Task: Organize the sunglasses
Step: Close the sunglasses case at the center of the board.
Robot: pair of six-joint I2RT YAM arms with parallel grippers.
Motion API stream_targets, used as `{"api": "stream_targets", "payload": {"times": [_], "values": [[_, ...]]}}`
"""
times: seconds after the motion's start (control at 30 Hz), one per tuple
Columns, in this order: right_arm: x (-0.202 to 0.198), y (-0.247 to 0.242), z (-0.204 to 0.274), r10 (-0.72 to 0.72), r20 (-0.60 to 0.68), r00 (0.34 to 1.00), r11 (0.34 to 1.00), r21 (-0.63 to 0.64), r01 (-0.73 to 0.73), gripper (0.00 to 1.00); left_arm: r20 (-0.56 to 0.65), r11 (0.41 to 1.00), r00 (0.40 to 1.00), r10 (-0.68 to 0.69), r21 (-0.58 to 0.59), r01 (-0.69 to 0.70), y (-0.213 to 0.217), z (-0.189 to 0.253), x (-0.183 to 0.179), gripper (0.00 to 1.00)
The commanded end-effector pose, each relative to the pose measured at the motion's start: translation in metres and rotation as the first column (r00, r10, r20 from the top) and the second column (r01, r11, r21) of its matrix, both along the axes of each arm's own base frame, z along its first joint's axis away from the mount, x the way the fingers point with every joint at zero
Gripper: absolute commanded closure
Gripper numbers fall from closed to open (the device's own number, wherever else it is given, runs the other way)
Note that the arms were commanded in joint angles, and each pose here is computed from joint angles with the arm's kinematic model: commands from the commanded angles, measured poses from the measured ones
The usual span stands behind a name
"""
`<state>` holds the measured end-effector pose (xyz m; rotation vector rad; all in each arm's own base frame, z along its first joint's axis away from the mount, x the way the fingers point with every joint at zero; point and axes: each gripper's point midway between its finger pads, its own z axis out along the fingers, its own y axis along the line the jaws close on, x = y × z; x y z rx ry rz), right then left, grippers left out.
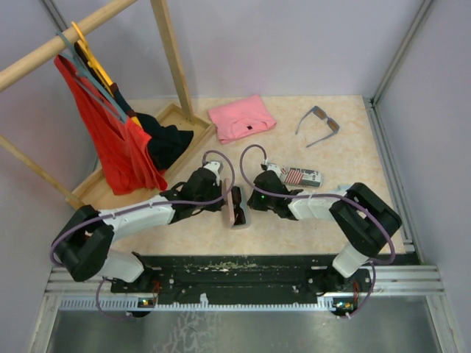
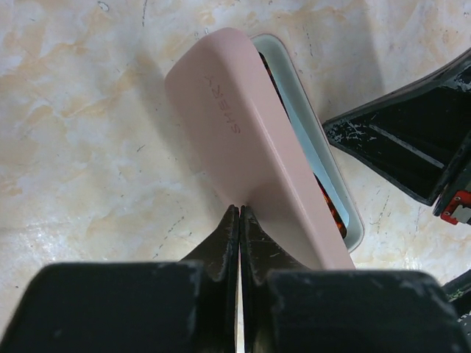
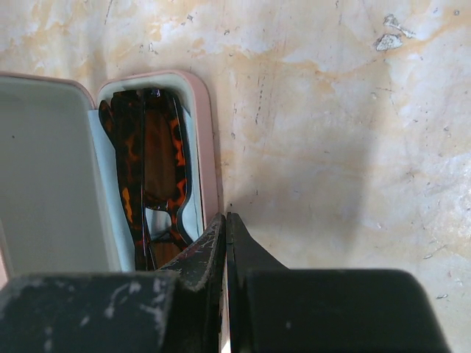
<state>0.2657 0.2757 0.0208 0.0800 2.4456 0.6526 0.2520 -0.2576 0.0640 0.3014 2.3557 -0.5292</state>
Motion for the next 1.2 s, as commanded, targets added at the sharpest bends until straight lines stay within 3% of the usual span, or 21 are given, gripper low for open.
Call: {"api": "stream_targets", "payload": {"times": [0.0,0.47,0.77,1.17], "values": [[0.001,0.022,0.008,0.044,0.011,0.999,0.995,0.095,-0.045,1.0,0.01,0.993,0.998,-0.064,-0.094,0.065,-0.025,0.013,0.001,0.99],[-0.006,0.033,0.01,0.091,-0.005,0.996,0.985,0.148,-0.089,1.0,-0.016,0.99,0.997,-0.077,-0.117,0.075,-0.039,0.008,0.005,1.0],[-0.007,0.024,0.007,0.071,-0.007,0.997,0.991,0.118,-0.07,1.0,0.059,0.994,0.998,0.011,-0.106,-0.005,-0.016,0.036,0.008,0.98],[-0.009,0.027,0.009,0.084,-0.005,0.996,0.988,0.132,-0.082,1.0,0.062,0.986,0.997,-0.04,-0.159,0.049,-0.032,0.048,0.007,0.99]]}}
